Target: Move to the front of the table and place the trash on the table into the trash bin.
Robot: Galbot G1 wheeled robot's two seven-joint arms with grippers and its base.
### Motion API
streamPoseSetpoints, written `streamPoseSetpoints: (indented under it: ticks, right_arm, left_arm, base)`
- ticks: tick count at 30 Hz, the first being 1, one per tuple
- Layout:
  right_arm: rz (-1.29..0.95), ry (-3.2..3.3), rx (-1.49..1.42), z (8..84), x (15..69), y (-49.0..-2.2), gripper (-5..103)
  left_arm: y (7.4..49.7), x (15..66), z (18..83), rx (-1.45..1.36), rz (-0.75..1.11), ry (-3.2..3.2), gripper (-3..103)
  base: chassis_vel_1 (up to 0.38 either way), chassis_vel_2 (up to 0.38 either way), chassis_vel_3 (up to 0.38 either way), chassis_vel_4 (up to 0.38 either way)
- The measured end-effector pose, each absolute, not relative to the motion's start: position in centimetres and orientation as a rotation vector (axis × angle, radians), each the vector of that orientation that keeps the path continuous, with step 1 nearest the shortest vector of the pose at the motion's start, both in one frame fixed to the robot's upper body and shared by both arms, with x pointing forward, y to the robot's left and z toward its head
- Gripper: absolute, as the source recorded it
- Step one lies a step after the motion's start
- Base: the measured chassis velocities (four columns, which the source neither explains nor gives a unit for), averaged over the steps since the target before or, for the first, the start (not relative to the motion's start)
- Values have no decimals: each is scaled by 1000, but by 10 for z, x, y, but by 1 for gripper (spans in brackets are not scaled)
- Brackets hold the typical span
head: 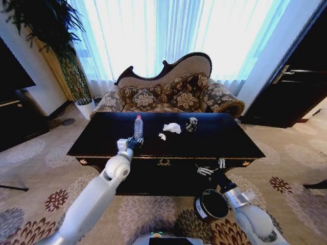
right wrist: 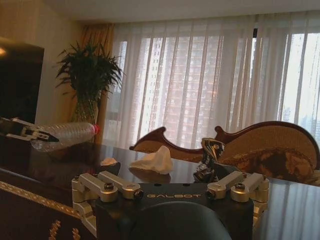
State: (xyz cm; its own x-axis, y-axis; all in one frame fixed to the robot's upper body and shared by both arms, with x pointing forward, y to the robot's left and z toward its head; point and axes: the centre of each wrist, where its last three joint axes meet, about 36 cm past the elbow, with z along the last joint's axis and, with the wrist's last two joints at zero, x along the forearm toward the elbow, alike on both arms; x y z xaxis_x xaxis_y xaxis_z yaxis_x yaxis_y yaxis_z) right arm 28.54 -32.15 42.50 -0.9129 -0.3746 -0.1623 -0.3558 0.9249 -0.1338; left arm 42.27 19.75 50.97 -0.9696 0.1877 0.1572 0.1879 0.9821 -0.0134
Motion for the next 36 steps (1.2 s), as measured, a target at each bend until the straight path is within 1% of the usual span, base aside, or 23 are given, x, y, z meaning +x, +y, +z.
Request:
streamPoseSetpoints:
  ticks: [2, 4, 5, 7, 8, 9, 10, 11, 12, 14, 15, 17, 19, 20, 22, 23, 24, 27, 28, 31, 32, 33, 36]
  right_arm:
    - [-136, 2897, -560, 425, 286, -321, 100]
    - [-8, 2885, -607, 426, 286, -318, 100]
    - [-8, 2885, -607, 426, 286, -318, 100]
    - [113, 2867, -668, 426, 285, -315, 100]
    - [218, 2849, -719, 427, 285, -312, 100]
    - [218, 2849, -719, 427, 285, -312, 100]
    - [297, 2831, -757, 428, 285, -310, 100]
    - [451, 2792, -817, 431, 285, -304, 100]
    - [451, 2792, -817, 431, 285, -304, 100]
    - [703, 2729, -886, 437, 284, -292, 100]
    - [703, 2729, -886, 437, 284, -292, 100]
    - [860, 2667, -945, 440, 282, -282, 100]
    - [971, 2578, -1024, 443, 280, -275, 100]
    - [971, 2578, -1024, 443, 280, -275, 100]
    - [1092, 2464, -1097, 449, 276, -267, 100]
    - [1124, 2438, -1108, 451, 275, -264, 100]
    - [1124, 2438, -1108, 451, 275, -264, 100]
    - [1281, 2334, -1130, 459, 265, -248, 100]
    - [1281, 2334, -1130, 459, 265, -248, 100]
    - [1322, 2238, -1171, 462, 260, -239, 100]
    - [1320, 2204, -1189, 463, 259, -237, 100]
    - [1320, 2204, -1189, 463, 259, -237, 100]
    - [1323, 2160, -1215, 464, 258, -236, 100]
  left_arm:
    - [200, 420, 510, -287, -18, -2987, 36]
    - [220, 395, 517, -365, -98, -3096, 36]
    - [220, 395, 517, -365, -98, -3096, 36]
    - [231, 378, 525, -449, -140, -3162, 36]
    - [239, 366, 530, -524, -174, -3207, 36]
    - [239, 366, 530, -524, -174, -3207, 36]
    - [245, 359, 532, -561, -206, -3233, 36]
    - [255, 349, 535, -625, -280, -3270, 36]
    - [255, 349, 535, -625, -280, -3270, 36]
    - [273, 332, 533, -702, -415, -3317, 36]
    - [273, 332, 533, -702, -415, -3317, 36]
    - [282, 320, 530, -761, -501, -3361, 36]
    - [290, 312, 532, -829, -621, -3392, 36]
    - [290, 312, 532, -829, -621, -3392, 36]
    - [297, 304, 540, -937, -807, -3393, 36]
    - [298, 302, 544, -963, -853, -3387, 36]
    - [298, 302, 544, -963, -853, -3387, 36]
    - [300, 291, 564, -1105, -990, -3334, 36]
    - [300, 291, 564, -1105, -990, -3334, 36]
    - [301, 287, 576, -1322, -974, -3263, 36]
    - [303, 287, 580, -1461, -926, -3215, 36]
    - [303, 287, 580, -1461, -926, -3215, 36]
    - [308, 290, 592, -1723, -784, -3104, 36]
  base:
    - [0, 0, 0, 0]
    - [0, 0, 0, 0]
    - [0, 0, 0, 0]
    - [0, 0, 0, 0]
    - [0, 0, 0, 0]
    - [0, 0, 0, 0]
    - [0, 0, 0, 0]
    - [0, 0, 0, 0]
    - [0, 0, 0, 0]
    - [0, 0, 0, 0]
    - [0, 0, 0, 0]
    - [0, 0, 0, 0]
    - [0, 0, 0, 0]
    - [0, 0, 0, 0]
    - [0, 0, 0, 0]
    - [0, 0, 0, 0]
    - [0, 0, 0, 0]
    - [0, 0, 0, 0]
    - [0, 0, 0, 0]
    - [0, 0, 0, 0]
    - [0, 0, 0, 0]
    - [0, 0, 0, 0]
    - [0, 0, 0, 0]
